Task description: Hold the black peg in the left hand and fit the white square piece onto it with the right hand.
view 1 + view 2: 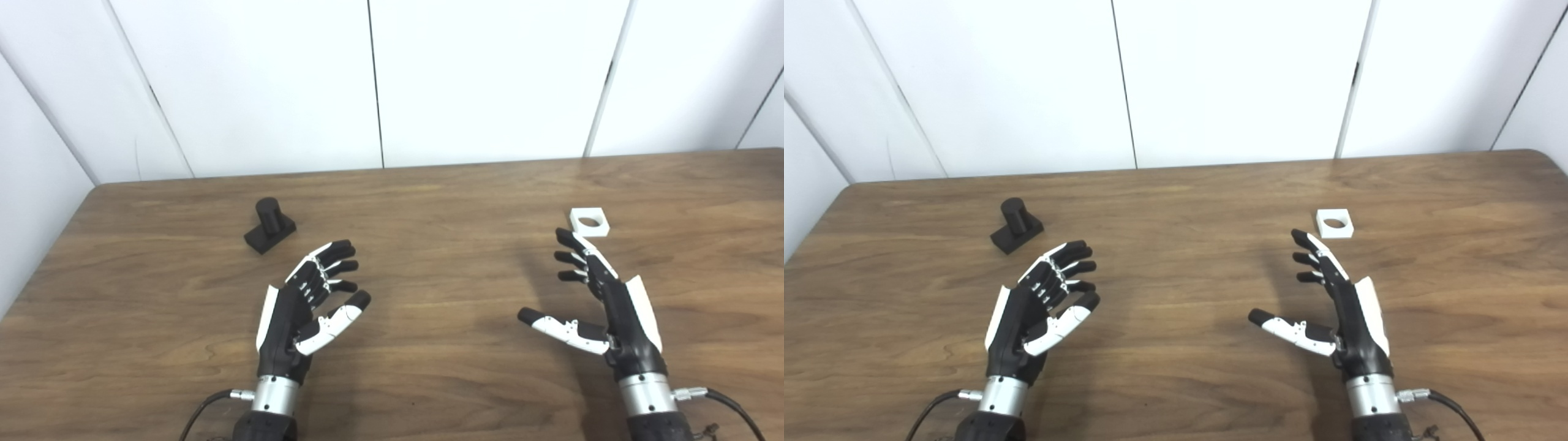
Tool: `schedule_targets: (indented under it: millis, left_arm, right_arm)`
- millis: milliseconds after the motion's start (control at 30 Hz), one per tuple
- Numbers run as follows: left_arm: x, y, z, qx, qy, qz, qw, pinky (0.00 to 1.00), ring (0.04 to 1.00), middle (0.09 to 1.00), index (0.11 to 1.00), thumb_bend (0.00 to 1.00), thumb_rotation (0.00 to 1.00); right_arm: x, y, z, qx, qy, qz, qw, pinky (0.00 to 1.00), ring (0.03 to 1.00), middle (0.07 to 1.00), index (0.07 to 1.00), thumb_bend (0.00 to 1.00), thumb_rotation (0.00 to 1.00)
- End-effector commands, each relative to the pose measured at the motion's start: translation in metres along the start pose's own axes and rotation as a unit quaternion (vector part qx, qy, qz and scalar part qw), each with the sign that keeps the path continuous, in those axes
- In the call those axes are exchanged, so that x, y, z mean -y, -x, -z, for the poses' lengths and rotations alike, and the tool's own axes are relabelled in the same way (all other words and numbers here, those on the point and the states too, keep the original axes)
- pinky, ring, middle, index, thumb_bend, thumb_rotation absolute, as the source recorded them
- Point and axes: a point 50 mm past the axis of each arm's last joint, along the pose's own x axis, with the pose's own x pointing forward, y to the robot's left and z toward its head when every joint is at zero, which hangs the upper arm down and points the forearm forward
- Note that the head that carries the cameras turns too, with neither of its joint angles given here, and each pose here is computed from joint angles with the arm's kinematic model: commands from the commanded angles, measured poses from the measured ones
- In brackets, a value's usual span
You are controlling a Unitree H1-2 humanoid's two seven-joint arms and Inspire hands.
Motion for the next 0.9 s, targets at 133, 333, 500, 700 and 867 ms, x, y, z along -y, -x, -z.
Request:
schedule_targets:
  millis: [133, 333, 500, 700, 867]
  left_arm:
    - [0.007, -0.004, -0.007, 0.018, 0.012, 0.003, 1.000, 0.58, 0.706, 0.761, 0.768, 0.71, 0.21]
    - [0.018, -0.005, 0.000, 0.009, 0.002, 0.006, 1.000, 0.56, 0.666, 0.724, 0.754, 0.70, 0.18]
    - [0.026, -0.005, 0.004, 0.004, -0.010, 0.007, 1.000, 0.58, 0.680, 0.730, 0.754, 0.70, 0.15]
    - [0.030, -0.005, 0.008, 0.009, -0.005, 0.003, 1.000, 0.58, 0.687, 0.733, 0.750, 0.70, 0.12]
    - [0.030, -0.005, 0.007, 0.006, -0.011, 0.001, 1.000, 0.58, 0.694, 0.736, 0.748, 0.69, 0.10]
  right_arm:
    - [0.001, -0.004, -0.010, 0.032, -0.010, 0.025, 0.999, 0.68, 0.790, 0.867, 0.854, 0.79, 0.34]
    - [0.009, -0.002, 0.000, 0.028, -0.012, 0.025, 0.999, 0.68, 0.783, 0.869, 0.853, 0.80, 0.36]
    - [0.016, 0.000, 0.006, 0.018, -0.029, 0.019, 0.999, 0.73, 0.808, 0.893, 0.871, 0.79, 0.34]
    - [0.019, 0.001, 0.008, 0.012, -0.037, 0.019, 0.999, 0.75, 0.826, 0.907, 0.880, 0.78, 0.29]
    - [0.019, 0.002, 0.005, 0.019, -0.021, 0.027, 0.999, 0.68, 0.801, 0.875, 0.860, 0.80, 0.31]
